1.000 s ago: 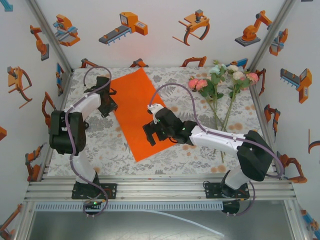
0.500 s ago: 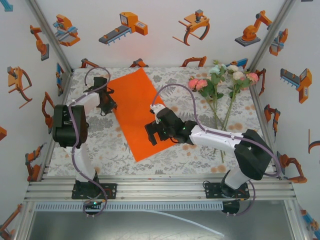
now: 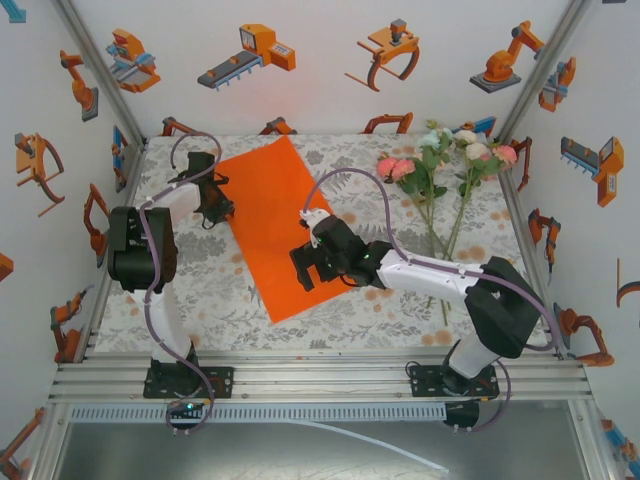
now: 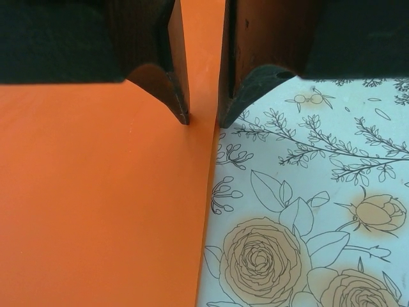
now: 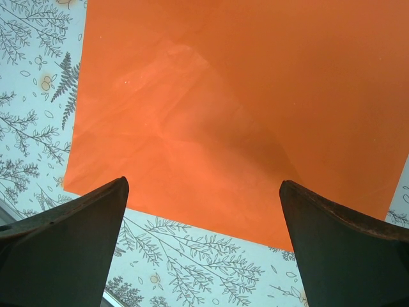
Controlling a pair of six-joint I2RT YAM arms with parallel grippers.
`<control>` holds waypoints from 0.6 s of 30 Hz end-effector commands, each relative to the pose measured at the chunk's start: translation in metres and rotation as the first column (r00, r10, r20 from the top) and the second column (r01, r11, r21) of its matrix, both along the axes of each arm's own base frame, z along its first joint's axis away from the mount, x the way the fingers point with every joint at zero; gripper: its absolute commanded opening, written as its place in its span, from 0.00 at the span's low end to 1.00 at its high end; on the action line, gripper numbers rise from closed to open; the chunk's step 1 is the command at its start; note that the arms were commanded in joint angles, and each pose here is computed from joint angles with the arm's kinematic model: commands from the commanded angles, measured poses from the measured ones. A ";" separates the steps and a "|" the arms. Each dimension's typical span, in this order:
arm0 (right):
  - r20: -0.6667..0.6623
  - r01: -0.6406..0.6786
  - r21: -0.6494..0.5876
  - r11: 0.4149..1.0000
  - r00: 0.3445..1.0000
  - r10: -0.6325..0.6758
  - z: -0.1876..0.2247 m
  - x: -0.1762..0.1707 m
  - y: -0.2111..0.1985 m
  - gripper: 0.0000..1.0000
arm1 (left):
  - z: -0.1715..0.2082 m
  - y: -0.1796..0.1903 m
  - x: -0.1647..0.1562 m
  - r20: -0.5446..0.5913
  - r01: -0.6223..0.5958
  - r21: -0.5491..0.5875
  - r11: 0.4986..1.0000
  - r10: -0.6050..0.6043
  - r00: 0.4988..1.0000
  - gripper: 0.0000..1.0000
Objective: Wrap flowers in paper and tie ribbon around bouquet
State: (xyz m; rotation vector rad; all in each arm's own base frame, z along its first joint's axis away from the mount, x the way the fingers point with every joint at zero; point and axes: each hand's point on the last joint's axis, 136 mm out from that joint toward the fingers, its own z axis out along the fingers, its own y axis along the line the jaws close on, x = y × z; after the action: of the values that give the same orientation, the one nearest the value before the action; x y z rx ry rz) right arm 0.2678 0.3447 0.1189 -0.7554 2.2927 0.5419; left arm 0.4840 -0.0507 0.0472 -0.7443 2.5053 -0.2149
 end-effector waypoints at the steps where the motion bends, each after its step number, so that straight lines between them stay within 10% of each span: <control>1: 0.022 0.111 -0.028 0.993 0.994 -0.110 -0.001 0.018 -0.024 0.92 | 0.010 -0.003 0.006 0.026 0.019 -0.010 1.000 -0.018 1.000 0.28; 18: -0.228 0.298 -0.007 0.955 0.929 -0.292 -0.068 0.064 -0.082 0.78 | 0.016 -0.015 0.017 0.071 0.034 -0.084 0.996 -0.029 0.997 0.23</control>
State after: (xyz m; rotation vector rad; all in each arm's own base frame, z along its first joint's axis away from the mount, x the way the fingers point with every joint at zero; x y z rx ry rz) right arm 0.3377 0.2532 0.0603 -0.3463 2.5179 0.4547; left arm 0.4904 -0.0608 0.0515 -0.7223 2.4915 -0.2977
